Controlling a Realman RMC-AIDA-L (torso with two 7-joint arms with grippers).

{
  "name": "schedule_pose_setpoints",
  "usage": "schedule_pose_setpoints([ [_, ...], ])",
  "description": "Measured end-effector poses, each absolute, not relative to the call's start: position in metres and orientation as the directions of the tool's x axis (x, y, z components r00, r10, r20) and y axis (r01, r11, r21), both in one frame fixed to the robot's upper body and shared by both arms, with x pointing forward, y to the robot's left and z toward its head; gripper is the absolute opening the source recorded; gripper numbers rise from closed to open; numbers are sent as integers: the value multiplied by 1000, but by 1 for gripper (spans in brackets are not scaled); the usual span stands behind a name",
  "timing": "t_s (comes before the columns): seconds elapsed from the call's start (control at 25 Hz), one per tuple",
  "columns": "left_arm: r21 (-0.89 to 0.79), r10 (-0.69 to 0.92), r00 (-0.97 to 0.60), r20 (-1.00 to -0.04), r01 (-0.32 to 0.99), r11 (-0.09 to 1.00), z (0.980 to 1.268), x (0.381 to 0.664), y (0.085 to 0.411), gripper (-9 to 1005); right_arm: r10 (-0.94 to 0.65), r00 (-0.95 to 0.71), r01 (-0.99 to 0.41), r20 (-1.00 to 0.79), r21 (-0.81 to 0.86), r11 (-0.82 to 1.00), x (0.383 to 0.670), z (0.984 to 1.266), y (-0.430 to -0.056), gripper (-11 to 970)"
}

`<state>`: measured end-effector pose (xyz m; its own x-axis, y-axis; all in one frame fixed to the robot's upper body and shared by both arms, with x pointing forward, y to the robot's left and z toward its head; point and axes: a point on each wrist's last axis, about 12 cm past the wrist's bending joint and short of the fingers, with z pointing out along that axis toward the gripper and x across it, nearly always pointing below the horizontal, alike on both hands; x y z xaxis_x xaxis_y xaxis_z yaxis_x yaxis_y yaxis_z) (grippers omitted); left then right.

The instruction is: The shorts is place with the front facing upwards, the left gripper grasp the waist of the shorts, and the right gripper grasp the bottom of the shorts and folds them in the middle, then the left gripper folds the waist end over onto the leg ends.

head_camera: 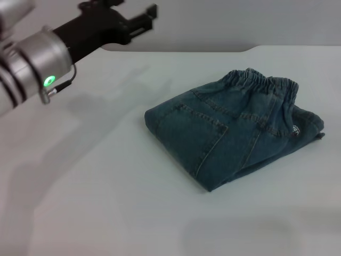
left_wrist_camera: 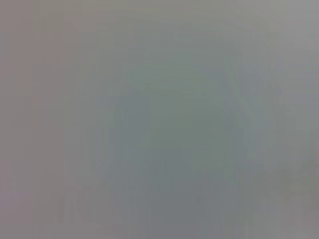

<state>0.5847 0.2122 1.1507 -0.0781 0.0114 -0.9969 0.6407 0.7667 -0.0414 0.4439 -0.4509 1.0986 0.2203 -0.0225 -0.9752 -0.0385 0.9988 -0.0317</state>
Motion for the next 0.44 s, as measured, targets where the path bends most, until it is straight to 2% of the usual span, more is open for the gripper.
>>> schedule_pose_setpoints([
  [0.12,-131,-153,-17,-988,620,774,1128,572,231,816,-104,296,59,-949,-91,994,437,1090,-448,419],
  [0.16,-182,-252,35,-967,599,780,1114,564,244,816,-127,315,93,-941,-102,990,435,1087,-447,419],
  [0.44,-266,-377,185,-908,442,857,1078,538,283,816,-91,395,294,-914,32,955,425,1069,-442,419],
])
